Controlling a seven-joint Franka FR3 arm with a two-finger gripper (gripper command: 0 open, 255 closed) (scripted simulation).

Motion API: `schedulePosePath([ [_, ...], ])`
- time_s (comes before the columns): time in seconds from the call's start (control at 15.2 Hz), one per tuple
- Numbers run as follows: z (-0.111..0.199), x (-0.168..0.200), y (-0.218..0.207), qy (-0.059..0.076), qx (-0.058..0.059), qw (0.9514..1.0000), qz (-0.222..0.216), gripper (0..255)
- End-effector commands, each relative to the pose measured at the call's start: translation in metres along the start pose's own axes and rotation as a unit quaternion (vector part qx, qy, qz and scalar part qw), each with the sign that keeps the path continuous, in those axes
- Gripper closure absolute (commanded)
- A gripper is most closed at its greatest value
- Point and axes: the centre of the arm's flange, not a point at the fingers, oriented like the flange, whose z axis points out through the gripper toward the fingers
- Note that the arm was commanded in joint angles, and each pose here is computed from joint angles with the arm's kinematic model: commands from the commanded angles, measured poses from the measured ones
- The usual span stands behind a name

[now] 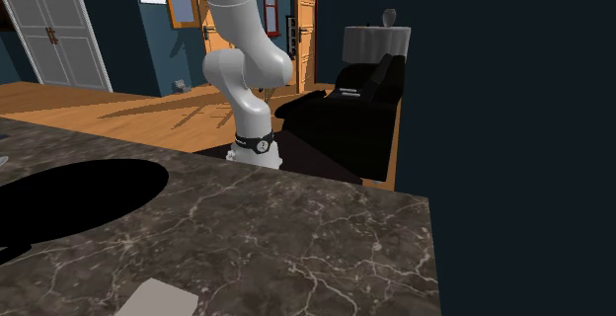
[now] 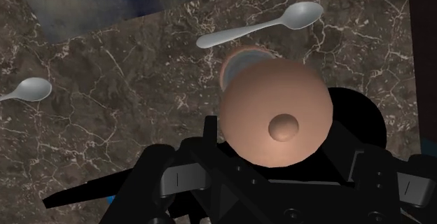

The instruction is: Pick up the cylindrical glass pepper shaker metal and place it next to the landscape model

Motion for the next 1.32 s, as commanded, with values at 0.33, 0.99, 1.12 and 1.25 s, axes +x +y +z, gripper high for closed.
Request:
schedulePosePath([
  [0.33, 0.036, 0.002, 0.0, 0.0, 0.0, 1.0, 0.0, 255],
  [0.99, 0.093, 0.007, 0.0, 0.0, 0.0, 1.0, 0.0, 255],
  [1.12, 0.093, 0.007, 0.0, 0.0, 0.0, 1.0, 0.0, 255],
  [1.25, 0.093, 0.007, 0.0, 0.0, 0.0, 1.0, 0.0, 255],
])
